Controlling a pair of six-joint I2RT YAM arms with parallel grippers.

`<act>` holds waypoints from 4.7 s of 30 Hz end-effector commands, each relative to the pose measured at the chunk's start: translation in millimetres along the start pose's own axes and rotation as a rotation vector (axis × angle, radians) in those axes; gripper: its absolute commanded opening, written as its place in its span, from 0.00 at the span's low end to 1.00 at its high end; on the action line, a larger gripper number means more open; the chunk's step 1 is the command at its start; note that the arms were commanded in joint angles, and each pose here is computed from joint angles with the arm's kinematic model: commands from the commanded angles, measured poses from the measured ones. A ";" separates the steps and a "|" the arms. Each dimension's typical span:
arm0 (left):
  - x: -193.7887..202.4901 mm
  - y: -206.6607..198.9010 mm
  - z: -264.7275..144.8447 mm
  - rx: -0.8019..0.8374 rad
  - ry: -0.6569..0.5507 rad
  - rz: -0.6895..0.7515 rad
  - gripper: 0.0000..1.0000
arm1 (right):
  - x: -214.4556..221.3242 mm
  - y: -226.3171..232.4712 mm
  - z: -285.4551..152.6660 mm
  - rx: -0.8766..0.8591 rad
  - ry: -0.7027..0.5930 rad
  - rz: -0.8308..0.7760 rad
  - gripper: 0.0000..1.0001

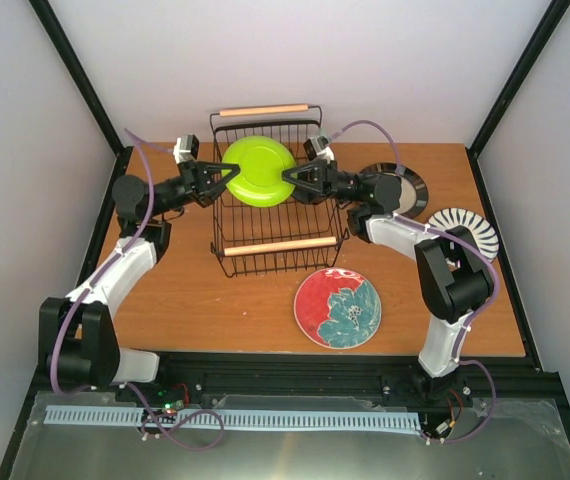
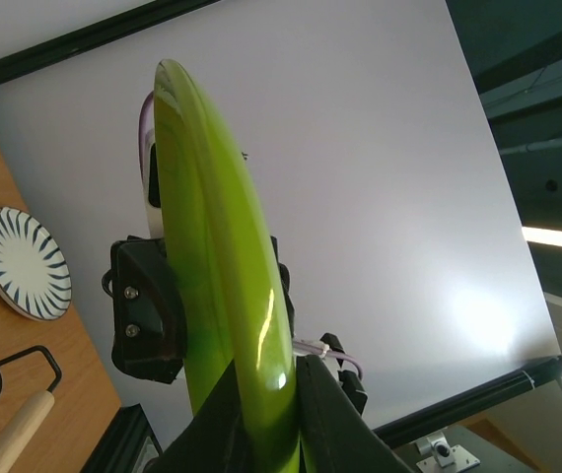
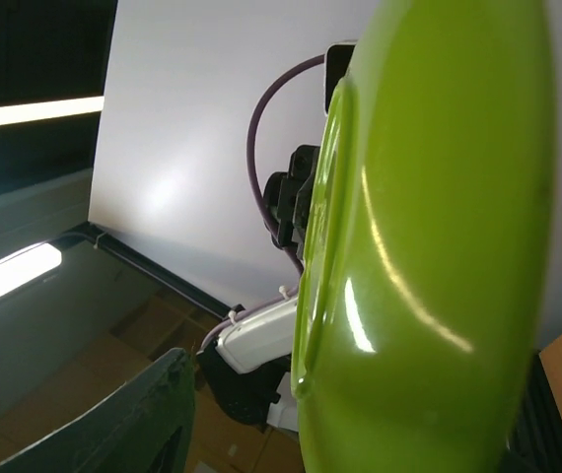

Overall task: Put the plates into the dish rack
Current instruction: Move the dish rack to the center of the board.

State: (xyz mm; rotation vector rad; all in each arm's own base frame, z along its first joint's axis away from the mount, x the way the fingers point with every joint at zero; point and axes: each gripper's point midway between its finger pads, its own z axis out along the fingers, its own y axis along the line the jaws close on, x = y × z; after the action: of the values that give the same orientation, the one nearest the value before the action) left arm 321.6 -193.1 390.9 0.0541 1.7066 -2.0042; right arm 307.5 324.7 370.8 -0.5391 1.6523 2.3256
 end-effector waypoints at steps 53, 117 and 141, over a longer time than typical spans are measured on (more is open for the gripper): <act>-68.0 54.3 -69.3 -0.310 -0.178 0.007 1.00 | -52.0 18.2 5.2 0.187 -0.028 -0.284 0.03; -169.6 257.3 -63.9 -0.921 -0.025 0.286 0.63 | -107.8 -180.0 -24.8 1.050 0.129 -0.302 0.03; -175.4 285.3 -84.9 -1.087 -0.119 0.217 0.01 | -103.7 -176.4 -26.0 1.048 0.147 -0.307 0.03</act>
State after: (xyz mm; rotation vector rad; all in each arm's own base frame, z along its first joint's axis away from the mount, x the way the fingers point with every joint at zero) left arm 572.0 -85.1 155.1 -0.2552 2.3776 -0.7958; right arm 479.8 362.6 230.4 -0.6040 2.3821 0.9872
